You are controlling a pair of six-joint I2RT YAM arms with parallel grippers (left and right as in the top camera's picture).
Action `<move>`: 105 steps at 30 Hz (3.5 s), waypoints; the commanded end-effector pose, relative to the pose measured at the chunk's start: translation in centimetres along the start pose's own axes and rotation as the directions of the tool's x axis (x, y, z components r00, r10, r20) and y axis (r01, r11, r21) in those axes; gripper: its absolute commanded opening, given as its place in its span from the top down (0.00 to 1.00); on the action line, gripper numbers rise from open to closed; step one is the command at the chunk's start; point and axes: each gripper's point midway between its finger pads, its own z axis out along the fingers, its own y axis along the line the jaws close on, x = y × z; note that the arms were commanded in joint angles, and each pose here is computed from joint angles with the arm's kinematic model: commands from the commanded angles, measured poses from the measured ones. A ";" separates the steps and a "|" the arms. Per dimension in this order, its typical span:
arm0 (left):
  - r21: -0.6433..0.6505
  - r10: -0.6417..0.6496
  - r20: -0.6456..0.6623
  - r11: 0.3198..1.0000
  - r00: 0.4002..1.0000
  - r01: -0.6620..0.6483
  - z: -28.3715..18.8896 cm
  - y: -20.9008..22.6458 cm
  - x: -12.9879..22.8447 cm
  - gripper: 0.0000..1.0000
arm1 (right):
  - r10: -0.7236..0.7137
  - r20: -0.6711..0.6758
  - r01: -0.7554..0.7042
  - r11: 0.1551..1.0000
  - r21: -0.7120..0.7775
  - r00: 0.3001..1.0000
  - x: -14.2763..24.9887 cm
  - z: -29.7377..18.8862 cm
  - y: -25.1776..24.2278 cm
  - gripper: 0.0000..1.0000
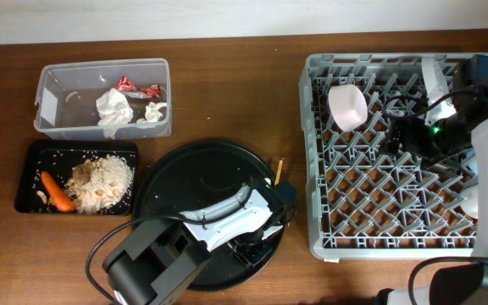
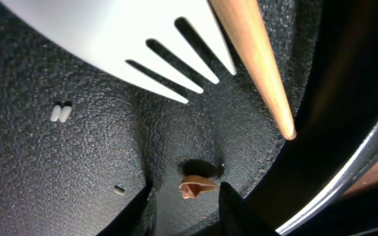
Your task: Sort waste into correct bins and load items into the dishwasher rack
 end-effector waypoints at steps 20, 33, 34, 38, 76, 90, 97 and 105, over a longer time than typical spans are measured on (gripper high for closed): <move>-0.098 0.001 0.214 0.995 0.977 0.020 -3.8 1.5 -3.9 0.47 | -0.016 0.023 0.016 1.000 0.004 1.000 0.1 -0.6 0.0 0.06; -0.059 -0.009 0.170 0.998 0.985 0.019 -0.9 1.1 -2.4 0.52 | -0.015 0.019 0.015 1.000 0.004 1.000 0.2 -0.6 0.0 0.06; -0.055 -0.008 0.171 0.998 0.985 0.018 -0.6 1.1 -2.4 0.53 | -0.015 0.019 0.015 1.000 0.004 1.000 0.2 -0.6 0.0 0.06; -0.047 -0.007 0.197 0.999 0.980 0.017 -1.1 0.9 -3.0 0.56 | -0.015 0.019 0.015 1.000 0.004 1.000 0.2 -0.6 0.0 0.06; -0.092 -0.013 0.171 0.995 0.985 0.029 -1.9 1.7 -1.8 0.71 | -0.012 0.009 0.012 1.000 0.005 1.000 0.5 -0.6 0.0 0.06; -0.031 -0.045 0.174 0.998 0.984 0.051 -1.1 0.8 -1.5 0.67 | -0.012 0.009 0.012 1.000 0.005 1.000 0.5 -0.6 0.0 0.06; -0.029 -0.052 0.178 0.998 0.983 0.058 -1.1 0.8 -1.6 0.80 | -0.011 0.006 0.011 1.000 0.005 1.000 0.5 -0.6 -0.1 0.06; -0.030 -0.052 0.179 0.998 0.982 0.058 -1.2 0.8 -1.6 0.97 | -0.011 0.006 0.011 1.000 0.005 1.000 0.5 -0.6 -0.1 0.06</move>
